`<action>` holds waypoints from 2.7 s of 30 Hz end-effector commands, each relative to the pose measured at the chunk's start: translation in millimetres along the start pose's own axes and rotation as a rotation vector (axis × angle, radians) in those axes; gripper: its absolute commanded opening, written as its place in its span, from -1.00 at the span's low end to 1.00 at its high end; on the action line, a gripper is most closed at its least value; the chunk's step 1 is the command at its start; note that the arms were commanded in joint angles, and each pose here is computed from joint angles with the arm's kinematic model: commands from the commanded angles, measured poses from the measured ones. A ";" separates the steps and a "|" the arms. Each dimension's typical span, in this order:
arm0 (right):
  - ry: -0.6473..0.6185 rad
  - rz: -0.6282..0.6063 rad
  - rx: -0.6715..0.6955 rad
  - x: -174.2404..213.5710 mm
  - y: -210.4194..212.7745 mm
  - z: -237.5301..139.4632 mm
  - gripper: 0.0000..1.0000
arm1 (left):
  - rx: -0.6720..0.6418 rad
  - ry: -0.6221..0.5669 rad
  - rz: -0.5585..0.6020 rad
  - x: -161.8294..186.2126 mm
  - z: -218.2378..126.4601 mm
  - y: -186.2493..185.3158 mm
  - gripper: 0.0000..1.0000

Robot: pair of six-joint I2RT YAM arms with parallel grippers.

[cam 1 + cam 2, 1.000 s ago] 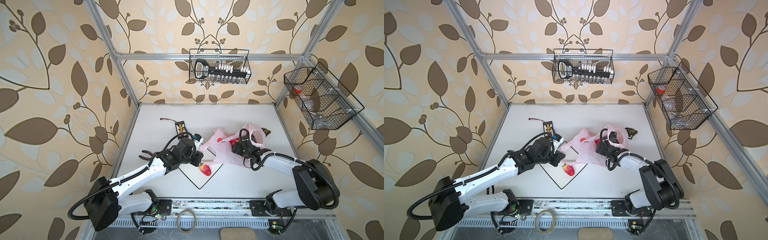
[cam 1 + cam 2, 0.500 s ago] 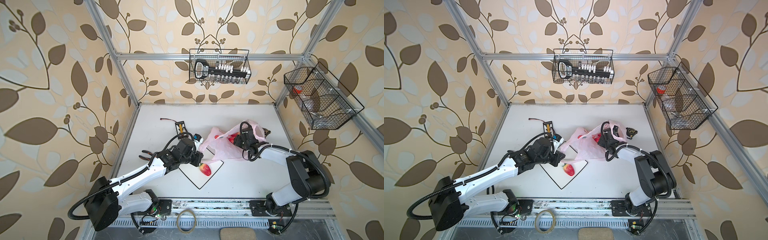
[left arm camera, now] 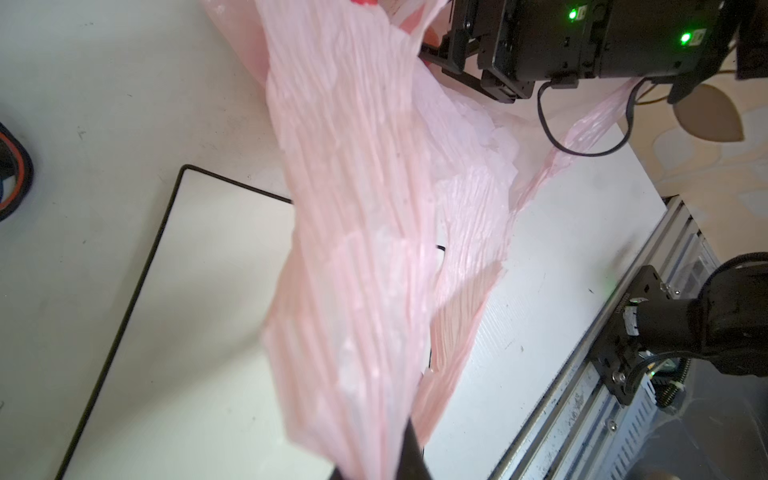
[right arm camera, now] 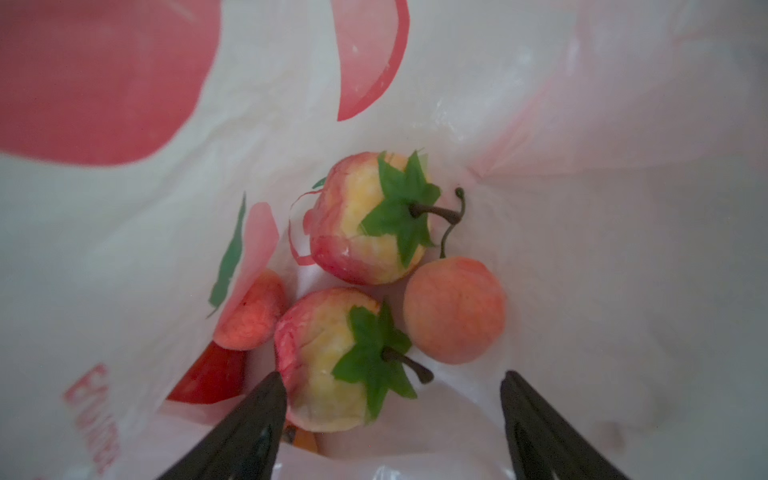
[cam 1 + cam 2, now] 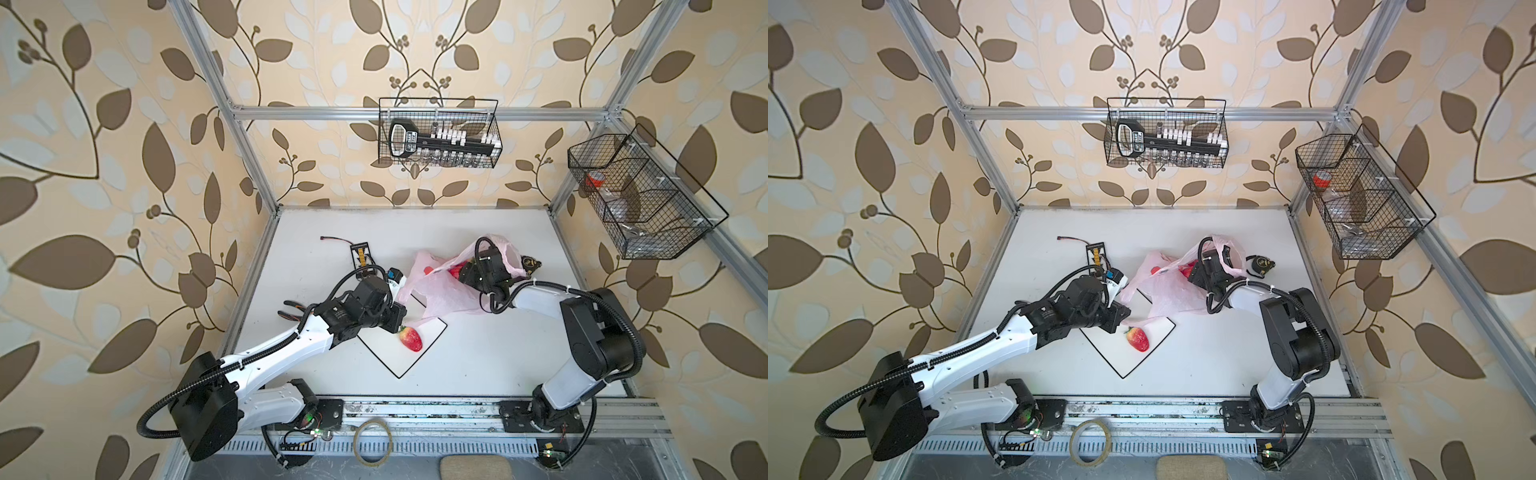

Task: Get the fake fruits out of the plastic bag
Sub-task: 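Lower the right gripper into the bag and grasp another fake strawberry, then lift the second strawberry out of the bag toward the board with the right gripper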

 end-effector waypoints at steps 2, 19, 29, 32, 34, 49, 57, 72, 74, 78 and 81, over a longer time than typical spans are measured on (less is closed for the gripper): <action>-0.054 0.033 -0.069 -19.3 17.5 0.8 0.61 | 0.015 -0.036 0.002 -12.1 -1.9 -4.9 -1.00; 0.048 0.038 0.012 -6.4 22.1 39.9 0.39 | 0.013 -0.031 0.005 -14.1 0.1 -5.8 -1.00; 0.036 0.033 0.008 -12.5 24.9 32.5 -0.20 | -0.002 -0.048 -0.007 -18.4 -1.3 -5.1 -1.00; -0.002 0.028 0.001 -21.7 26.1 17.3 -0.22 | -0.020 -0.064 -0.033 -20.7 -1.4 -2.6 -1.00; -0.031 0.023 0.004 -27.3 24.8 5.1 -0.23 | -0.043 -0.074 -0.057 -21.6 0.3 1.5 -1.00; -0.235 -0.093 -0.203 -48.1 33.7 -94.6 -0.27 | -0.129 -0.107 -0.153 -40.9 17.1 14.3 -1.00; -0.245 -0.141 -0.297 -44.1 36.6 -116.8 -0.30 | -0.106 -0.099 -0.159 -50.8 26.2 12.9 -1.00; -0.142 -0.365 -0.745 -1.8 90.3 -174.4 -0.34 | -0.112 -0.115 -0.164 -67.0 26.9 21.4 -1.00; -0.137 -0.427 -0.809 12.0 102.9 -186.8 -0.34 | -0.105 -0.110 -0.180 -68.2 28.2 23.9 -1.00; -0.072 -0.560 -0.885 49.0 125.5 -202.6 -0.33 | -0.094 -0.115 -0.193 -71.3 27.4 25.9 -1.00; -0.019 -0.632 -0.834 76.1 126.8 -194.5 -0.34 | -0.094 -0.121 -0.193 -72.7 25.9 26.7 -1.00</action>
Point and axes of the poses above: each gripper's point midway between its finger pads, its own z axis out along the fingers, its own y axis along the line the jaws close on, x = y × z, the point moved 3 cm from there along -z, back along the fingers, and after that the axes turned 9 degrees about -z, right-handed, at the moved point
